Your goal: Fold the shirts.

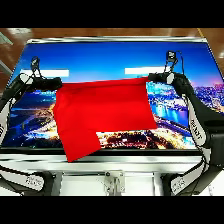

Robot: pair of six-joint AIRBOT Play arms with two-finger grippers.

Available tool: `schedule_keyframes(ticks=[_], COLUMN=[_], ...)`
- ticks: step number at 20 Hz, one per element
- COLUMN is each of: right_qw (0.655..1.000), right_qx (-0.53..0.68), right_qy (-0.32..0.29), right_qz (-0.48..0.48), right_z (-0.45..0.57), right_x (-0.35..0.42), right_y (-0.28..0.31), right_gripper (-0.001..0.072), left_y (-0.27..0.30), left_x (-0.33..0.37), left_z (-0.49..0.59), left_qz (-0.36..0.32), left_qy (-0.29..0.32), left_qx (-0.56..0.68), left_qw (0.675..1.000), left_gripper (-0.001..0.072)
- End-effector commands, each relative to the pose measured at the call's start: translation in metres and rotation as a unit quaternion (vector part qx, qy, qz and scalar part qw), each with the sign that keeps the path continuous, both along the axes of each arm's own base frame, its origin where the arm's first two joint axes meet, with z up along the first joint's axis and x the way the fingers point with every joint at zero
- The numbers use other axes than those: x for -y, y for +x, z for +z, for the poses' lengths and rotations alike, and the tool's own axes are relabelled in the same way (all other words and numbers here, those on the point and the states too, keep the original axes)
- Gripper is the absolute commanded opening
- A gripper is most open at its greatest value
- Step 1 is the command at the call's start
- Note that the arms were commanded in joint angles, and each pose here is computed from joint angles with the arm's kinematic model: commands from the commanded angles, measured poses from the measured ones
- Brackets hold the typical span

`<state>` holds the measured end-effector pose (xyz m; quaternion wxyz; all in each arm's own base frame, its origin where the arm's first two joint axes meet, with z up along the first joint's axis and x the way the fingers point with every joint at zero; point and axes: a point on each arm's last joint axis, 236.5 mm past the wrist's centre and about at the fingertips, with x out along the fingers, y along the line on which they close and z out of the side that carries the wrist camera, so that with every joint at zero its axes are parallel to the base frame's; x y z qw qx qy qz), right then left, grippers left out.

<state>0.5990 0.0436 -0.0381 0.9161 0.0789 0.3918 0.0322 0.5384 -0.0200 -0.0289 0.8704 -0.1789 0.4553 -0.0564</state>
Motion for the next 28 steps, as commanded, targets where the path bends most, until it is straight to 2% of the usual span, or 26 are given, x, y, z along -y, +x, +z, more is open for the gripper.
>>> schedule_keyframes(ticks=[1, 4, 6, 7, 8, 10, 11, 12, 13, 15, 17, 19, 20, 23, 26, 28], right_qw=[0.996, 0.984, 0.978, 0.976, 0.974, 0.973, 0.973, 0.972, 0.972, 0.974, 0.972, 0.949, 0.936, 0.908, 0.899, 0.896], right_qx=[-0.088, -0.177, -0.205, -0.215, -0.220, -0.223, -0.221, -0.223, -0.225, -0.219, -0.234, -0.310, -0.347, -0.412, -0.381, -0.366], right_qy=[0.006, 0.010, 0.014, 0.027, 0.039, 0.053, 0.059, 0.062, 0.060, 0.037, -0.011, -0.050, -0.042, 0.075, 0.213, 0.252], right_qz=[0.012, 0.028, 0.035, 0.034, 0.033, 0.032, 0.031, 0.031, 0.035, 0.039, 0.030, 0.018, 0.034, 0.017, -0.009, -0.012], right_z=[-0.019, -0.045, -0.057, -0.061, -0.063, -0.063, -0.062, -0.058, -0.051, -0.026, -0.002, 0.011, 0.011, -0.001, -0.009, -0.011], right_x=[0.000, -0.005, -0.012, -0.017, -0.021, -0.026, -0.028, -0.028, -0.025, -0.007, 0.032, 0.080, 0.092, 0.102, 0.080, 0.066], right_y=[-0.035, -0.071, -0.082, -0.085, -0.087, -0.088, -0.087, -0.088, -0.092, -0.098, -0.117, -0.166, -0.191, -0.250, -0.255, -0.250], right_gripper=[0.0066, 0.0066, 0.0067, 0.0067, 0.0067, 0.0094, 0.0290, 0.0616, 0.0660, 0.0660, 0.0659, 0.0647, 0.0649, 0.0651, 0.0652, 0.0651], left_y=[-0.049, -0.089, -0.100, -0.105, -0.108, -0.109, -0.110, -0.111, -0.114, -0.123, -0.139, -0.171, -0.191, -0.256, -0.302, -0.320], left_x=[-0.006, 0.003, 0.009, 0.013, 0.015, 0.017, 0.017, 0.016, 0.014, 0.005, -0.009, -0.024, -0.030, -0.025, -0.006, 0.000], left_z=[-0.029, -0.050, -0.061, -0.066, -0.070, -0.070, -0.068, -0.064, -0.058, -0.039, -0.016, 0.001, 0.002, -0.019, -0.047, -0.065], left_qz=[-0.060, -0.088, -0.068, -0.066, -0.063, -0.058, -0.057, -0.058, -0.059, -0.068, -0.084, -0.090, -0.080, -0.043, -0.006, 0.006], left_qy=[0.033, 0.019, 0.000, -0.005, -0.008, -0.011, -0.012, -0.015, -0.018, -0.024, -0.026, -0.038, -0.047, -0.109, -0.174, -0.186], left_qx=[-0.110, -0.197, -0.236, -0.251, -0.261, -0.265, -0.269, -0.273, -0.282, -0.299, -0.309, -0.331, -0.344, -0.335, -0.320, -0.333], left_qw=[0.992, 0.976, 0.969, 0.966, 0.963, 0.962, 0.962, 0.960, 0.957, 0.951, 0.947, 0.938, 0.934, 0.935, 0.932, 0.924], left_gripper=[0.0045, 0.0061, 0.0101, 0.0175, 0.0211, 0.0213, 0.0326, 0.0524, 0.0615, 0.0638, 0.0652, 0.0652, 0.0653, 0.0659, 0.0660, 0.0660])
